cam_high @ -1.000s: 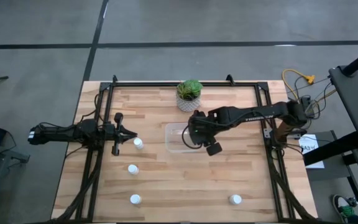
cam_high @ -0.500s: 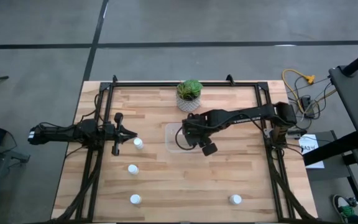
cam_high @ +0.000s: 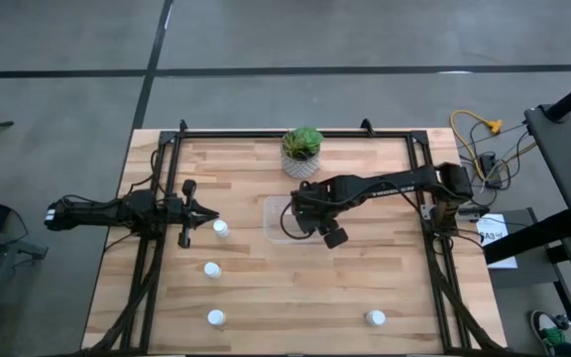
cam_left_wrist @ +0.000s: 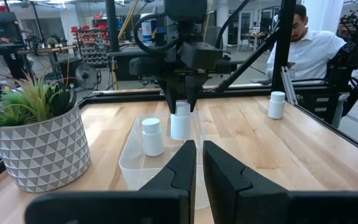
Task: Pick and place pill bottles into a basket
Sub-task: Put the white medicine bottle into the transparent bin
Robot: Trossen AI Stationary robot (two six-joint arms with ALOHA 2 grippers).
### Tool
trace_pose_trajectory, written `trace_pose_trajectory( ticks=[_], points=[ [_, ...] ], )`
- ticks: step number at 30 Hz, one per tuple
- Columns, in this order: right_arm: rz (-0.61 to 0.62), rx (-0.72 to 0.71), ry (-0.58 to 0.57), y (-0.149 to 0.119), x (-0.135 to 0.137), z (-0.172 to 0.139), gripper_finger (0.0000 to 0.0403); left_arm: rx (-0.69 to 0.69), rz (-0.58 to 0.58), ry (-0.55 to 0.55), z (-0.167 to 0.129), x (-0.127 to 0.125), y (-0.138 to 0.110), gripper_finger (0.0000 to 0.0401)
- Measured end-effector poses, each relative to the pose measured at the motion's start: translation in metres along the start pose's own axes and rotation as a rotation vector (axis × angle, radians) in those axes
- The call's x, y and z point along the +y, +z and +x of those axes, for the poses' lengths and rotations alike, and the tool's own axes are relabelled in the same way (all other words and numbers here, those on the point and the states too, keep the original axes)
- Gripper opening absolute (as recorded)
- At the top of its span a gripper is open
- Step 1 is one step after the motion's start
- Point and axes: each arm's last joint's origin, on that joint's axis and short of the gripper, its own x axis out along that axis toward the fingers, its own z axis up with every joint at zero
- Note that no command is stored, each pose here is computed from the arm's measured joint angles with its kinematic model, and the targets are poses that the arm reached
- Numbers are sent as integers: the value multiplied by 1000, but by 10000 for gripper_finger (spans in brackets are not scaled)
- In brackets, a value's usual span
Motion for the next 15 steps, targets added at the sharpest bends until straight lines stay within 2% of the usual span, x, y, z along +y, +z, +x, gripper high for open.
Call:
trace_pose_trajectory(
  ticks=[15],
  points=[
    [-20,2,13,-5,2,13,149,0,0,0,0,0,0,12]
  ],
)
